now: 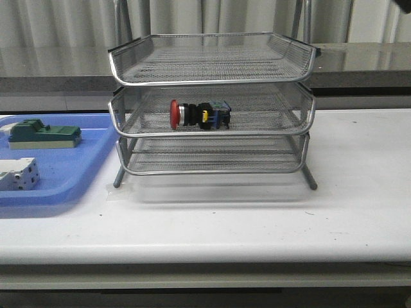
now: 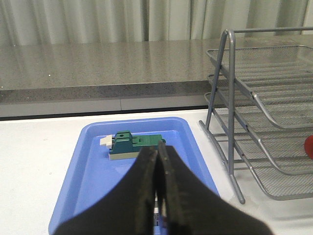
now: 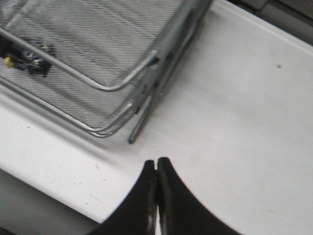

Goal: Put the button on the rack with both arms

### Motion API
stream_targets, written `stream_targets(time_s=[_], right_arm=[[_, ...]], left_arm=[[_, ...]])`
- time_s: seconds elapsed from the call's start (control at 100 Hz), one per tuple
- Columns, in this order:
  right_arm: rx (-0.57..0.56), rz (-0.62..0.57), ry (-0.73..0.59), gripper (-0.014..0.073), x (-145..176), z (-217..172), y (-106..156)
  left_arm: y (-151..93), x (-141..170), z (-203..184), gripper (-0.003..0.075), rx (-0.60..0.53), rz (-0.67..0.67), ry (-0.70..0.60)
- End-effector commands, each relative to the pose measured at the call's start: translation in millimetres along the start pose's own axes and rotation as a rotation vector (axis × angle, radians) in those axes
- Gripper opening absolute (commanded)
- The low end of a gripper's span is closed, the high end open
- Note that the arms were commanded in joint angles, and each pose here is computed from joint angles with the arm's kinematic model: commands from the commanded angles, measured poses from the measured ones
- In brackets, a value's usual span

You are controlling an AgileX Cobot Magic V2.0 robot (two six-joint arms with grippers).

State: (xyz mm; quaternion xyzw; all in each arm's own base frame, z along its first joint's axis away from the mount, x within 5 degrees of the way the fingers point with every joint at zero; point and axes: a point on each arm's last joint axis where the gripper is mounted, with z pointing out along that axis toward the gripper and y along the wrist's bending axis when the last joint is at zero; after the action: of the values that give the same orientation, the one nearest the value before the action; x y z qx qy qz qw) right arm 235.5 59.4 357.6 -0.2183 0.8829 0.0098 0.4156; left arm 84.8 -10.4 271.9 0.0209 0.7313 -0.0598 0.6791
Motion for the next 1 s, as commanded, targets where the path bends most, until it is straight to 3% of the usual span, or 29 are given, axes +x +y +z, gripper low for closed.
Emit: stream_targets(time_s=[0.0,0.23,0.63,0.85,0.99], right_arm=[[0.102,0.043,-0.103,-0.0057,-1.3,-30.7,-11.9],[0.204,0.132,-0.151,-0.0057,42.3,-66.6,-13.0],[0.221,0.231,-0.323,-0.0057,122.5,-101.9,14.8],[0.241,0.226,-0.455,-0.0057,148.2,-121.1,24.5],[0.244,0.229,-0.454,-0.0057,154.7,-125.7,26.5]], left_arm=[[3.3,-14.5,-0.7,-0.002,-0.04,-0.022,-0.083],[3.3,-14.5,-0.7,-0.002,-0.04,-0.022,-0.083],[3.3,-14.5,-0.7,-0.002,-0.04,-0.022,-0.083],[3.3,-14.5,-0.7,-0.002,-0.04,-0.022,-0.083],[3.3,-14.5,-0.7,-0.002,-0.04,-0.022,-0.083]])
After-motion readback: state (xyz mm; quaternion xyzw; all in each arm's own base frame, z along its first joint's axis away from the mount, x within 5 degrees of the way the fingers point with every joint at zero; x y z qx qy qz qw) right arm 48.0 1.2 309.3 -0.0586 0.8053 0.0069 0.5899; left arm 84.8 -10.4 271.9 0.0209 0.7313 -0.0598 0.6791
